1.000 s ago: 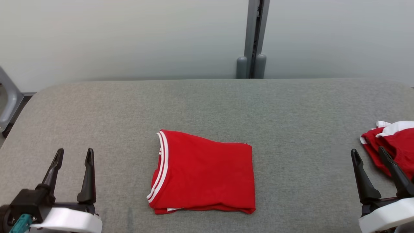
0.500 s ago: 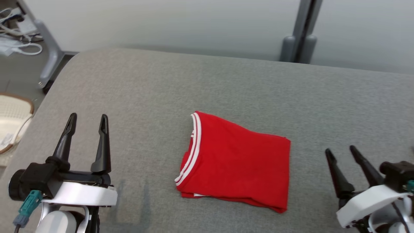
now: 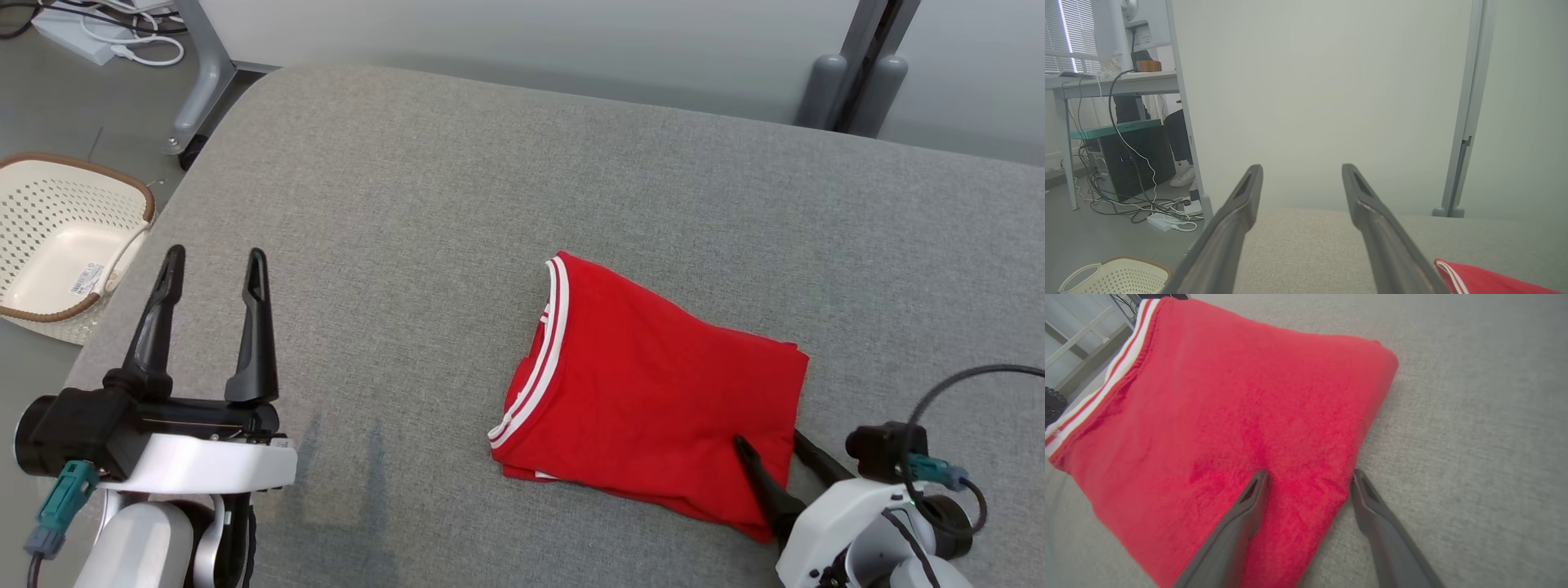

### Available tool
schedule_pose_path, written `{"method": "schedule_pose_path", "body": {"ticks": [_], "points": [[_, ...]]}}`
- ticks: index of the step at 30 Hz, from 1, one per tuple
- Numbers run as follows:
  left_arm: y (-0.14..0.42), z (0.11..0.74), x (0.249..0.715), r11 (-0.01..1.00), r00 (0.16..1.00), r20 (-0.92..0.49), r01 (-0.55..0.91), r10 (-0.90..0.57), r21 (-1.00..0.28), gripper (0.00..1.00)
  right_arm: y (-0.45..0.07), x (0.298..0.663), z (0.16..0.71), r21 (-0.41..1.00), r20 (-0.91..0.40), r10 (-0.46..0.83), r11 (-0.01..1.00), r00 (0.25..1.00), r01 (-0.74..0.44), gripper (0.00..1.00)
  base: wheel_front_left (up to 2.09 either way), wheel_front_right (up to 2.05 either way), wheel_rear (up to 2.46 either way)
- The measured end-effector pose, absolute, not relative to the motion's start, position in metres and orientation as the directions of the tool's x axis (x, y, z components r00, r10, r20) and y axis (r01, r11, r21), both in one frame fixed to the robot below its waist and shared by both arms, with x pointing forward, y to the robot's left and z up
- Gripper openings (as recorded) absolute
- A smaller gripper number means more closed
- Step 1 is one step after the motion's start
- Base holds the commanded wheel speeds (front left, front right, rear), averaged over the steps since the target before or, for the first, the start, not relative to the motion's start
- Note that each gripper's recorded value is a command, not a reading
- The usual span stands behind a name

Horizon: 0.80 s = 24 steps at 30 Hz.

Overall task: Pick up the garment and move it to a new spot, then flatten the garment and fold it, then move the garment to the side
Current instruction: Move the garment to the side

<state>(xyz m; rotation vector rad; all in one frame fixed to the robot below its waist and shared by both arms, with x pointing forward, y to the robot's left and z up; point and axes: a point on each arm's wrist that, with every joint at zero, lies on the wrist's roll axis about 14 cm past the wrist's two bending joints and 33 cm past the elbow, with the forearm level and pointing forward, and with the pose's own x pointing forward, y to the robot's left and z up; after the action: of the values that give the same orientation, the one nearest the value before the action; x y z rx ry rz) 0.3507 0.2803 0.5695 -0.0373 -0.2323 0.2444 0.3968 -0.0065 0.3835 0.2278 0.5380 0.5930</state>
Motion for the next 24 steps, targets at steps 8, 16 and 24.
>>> {"method": "schedule_pose_path", "body": {"ticks": [8,16,24], "points": [[0.282,0.575,0.353,0.97,0.938,0.248,-0.236,0.242,-0.054,1.0,0.008,0.402,0.376,0.378,-0.433,0.614,0.788,0.66,-0.486,0.0,0.0,0.0,0.0],[0.276,0.567,0.357,0.977,0.949,0.231,-0.21,0.214,-0.041,1.0,-0.007,0.405,0.384,0.339,-0.405,0.604,0.796,0.686,-0.5,0.0,0.0,0.0,0.0],[0.255,0.556,0.376,0.993,0.972,0.202,-0.12,0.121,-0.021,1.0,-0.067,0.408,0.399,0.224,-0.385,0.513,0.858,0.767,-0.461,0.0,0.0,0.0,0.0]]}}
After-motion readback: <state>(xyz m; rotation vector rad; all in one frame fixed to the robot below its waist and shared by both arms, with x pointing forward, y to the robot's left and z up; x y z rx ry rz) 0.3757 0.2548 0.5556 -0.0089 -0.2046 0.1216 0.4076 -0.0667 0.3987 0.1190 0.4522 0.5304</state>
